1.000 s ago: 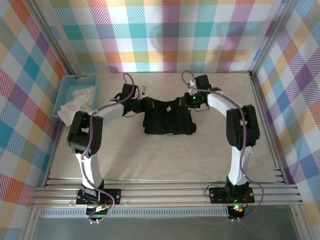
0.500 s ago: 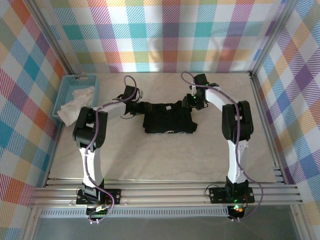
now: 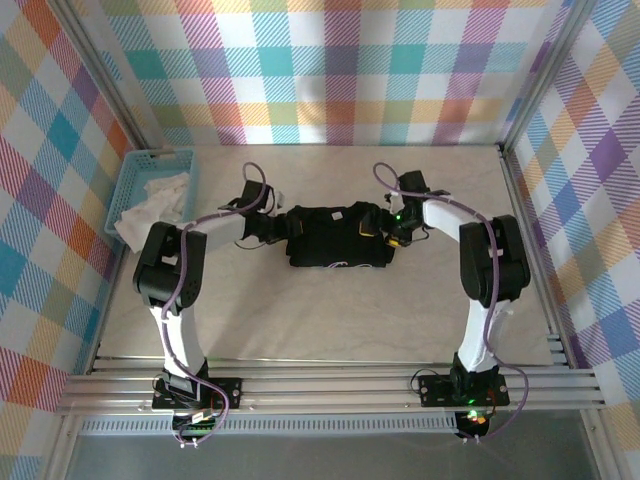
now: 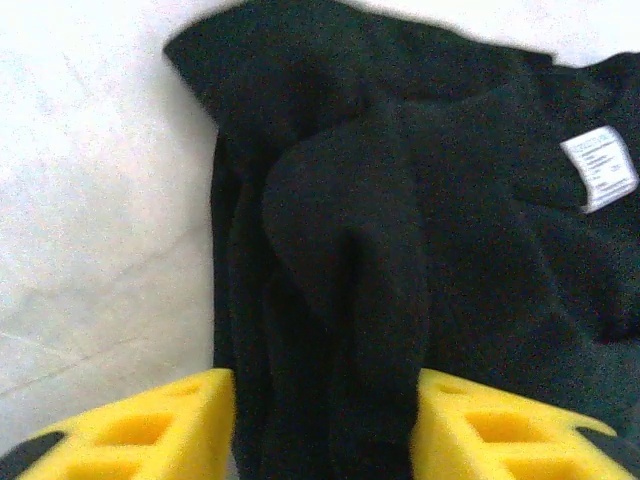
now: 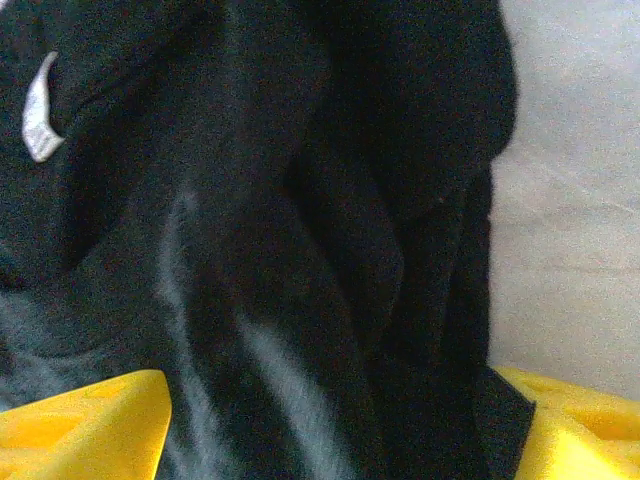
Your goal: Fold the inside-out t-shirt
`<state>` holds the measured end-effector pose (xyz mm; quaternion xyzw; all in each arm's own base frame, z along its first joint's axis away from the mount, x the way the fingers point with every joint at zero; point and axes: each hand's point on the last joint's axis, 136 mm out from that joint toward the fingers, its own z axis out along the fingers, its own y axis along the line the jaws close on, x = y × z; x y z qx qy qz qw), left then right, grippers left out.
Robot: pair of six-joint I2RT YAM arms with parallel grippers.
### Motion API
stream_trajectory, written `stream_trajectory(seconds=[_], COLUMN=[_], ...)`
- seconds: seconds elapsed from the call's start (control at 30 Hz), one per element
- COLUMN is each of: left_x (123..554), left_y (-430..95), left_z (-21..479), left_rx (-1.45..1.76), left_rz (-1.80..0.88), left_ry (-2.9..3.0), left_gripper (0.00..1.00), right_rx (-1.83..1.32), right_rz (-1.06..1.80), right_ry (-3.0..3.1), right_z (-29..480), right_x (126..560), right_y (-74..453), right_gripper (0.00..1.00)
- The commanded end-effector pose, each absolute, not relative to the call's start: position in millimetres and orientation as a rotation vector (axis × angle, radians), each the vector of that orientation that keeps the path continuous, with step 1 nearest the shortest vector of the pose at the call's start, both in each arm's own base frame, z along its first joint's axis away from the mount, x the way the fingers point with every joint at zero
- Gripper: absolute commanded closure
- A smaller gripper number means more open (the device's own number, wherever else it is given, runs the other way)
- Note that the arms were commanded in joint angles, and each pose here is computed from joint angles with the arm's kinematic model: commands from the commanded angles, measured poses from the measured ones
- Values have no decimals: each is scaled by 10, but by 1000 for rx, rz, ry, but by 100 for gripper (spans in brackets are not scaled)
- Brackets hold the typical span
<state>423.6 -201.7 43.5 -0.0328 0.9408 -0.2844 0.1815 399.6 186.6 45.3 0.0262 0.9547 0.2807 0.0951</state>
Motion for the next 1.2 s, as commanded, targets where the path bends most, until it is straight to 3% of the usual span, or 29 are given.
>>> stream_trajectory(seconds=[0.0, 0.13, 0.27, 0.3, 0.37, 0.47, 0.6, 0.73, 1.0, 1.07, 1.17], left_x=[4171, 4082, 4084, 4100, 4144, 4159, 4053, 3890, 3629, 3605, 3616], left_y=[-2117, -2113, -2123, -2108, -2070, -2004, -2013, -1955, -1948, -1924, -1859], left_z=[298, 78, 95, 134, 278, 559, 1000, 1253, 1353, 1366, 1397], left_rx=[-88, -156, -180, -182, -185, -196, -181, -166, -143, -141, -130], left_rz=[-864, -889, -908, -900, -869, -835, -890, -877, -890, -874, -815], left_ry=[2693, 2731, 2717, 2709, 2682, 2633, 2545, 2513, 2504, 2502, 2500], left_gripper=[68, 86, 89, 84, 63, 44, 32, 31, 30, 30, 30], right_rx=[106, 99, 72, 64, 56, 29, -12, -50, -20, 54, 147], right_rz=[989, 1102, 1098, 1055, 909, 633, 257, -249, -809, -863, -876], right_ry=[2801, 2773, 2748, 2757, 2776, 2795, 2826, 2778, 2640, 2630, 2620], right_z=[395, 350, 430, 457, 527, 643, 880, 1192, 1534, 1570, 1600], right_x=[4029, 4080, 4211, 4233, 4281, 4298, 4333, 4532, 5109, 5178, 5198], right_y=[2068, 2272, 2287, 2222, 1980, 1477, 720, -156, -1281, -1422, -1459], right_gripper=[22, 37, 73, 80, 92, 100, 100, 100, 94, 82, 43])
